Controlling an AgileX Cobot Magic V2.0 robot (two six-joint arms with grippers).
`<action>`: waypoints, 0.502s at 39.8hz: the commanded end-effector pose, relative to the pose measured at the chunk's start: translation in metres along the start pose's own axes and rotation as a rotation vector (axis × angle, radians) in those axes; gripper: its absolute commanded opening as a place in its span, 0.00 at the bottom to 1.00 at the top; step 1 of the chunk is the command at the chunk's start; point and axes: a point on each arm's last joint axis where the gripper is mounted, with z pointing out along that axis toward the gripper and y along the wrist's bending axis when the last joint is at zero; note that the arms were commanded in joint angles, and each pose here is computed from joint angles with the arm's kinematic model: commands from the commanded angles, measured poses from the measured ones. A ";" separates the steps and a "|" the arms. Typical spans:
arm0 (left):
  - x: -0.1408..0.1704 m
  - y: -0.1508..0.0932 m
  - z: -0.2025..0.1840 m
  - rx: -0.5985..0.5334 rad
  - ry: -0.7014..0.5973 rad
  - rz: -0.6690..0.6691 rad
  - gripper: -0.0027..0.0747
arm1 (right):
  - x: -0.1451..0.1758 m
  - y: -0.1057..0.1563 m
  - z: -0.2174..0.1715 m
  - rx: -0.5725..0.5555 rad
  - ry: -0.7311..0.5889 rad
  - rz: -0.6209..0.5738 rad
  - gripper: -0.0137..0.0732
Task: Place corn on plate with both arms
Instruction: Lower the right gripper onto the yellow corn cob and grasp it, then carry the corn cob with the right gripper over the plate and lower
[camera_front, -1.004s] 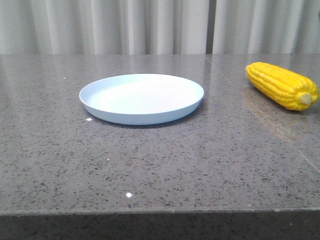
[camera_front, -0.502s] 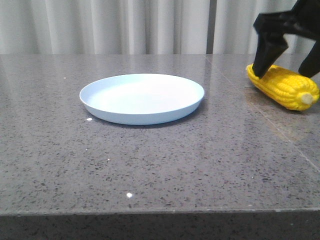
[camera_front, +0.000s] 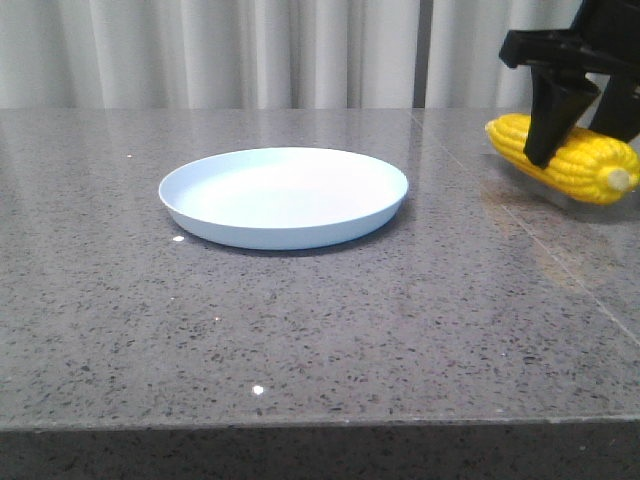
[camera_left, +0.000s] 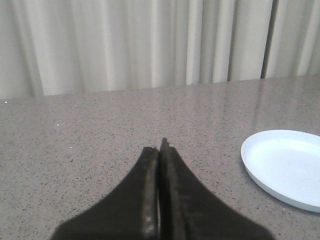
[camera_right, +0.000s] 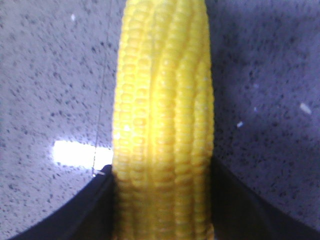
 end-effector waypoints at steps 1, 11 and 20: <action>-0.015 0.001 -0.002 -0.014 -0.094 -0.012 0.01 | -0.014 0.006 -0.028 -0.021 -0.110 -0.018 0.28; -0.015 0.001 -0.002 -0.014 -0.094 -0.012 0.01 | -0.020 0.042 -0.058 -0.075 -0.138 -0.097 0.29; -0.015 0.001 -0.002 -0.014 -0.094 -0.012 0.01 | -0.011 0.120 -0.056 -0.075 -0.178 -0.146 0.29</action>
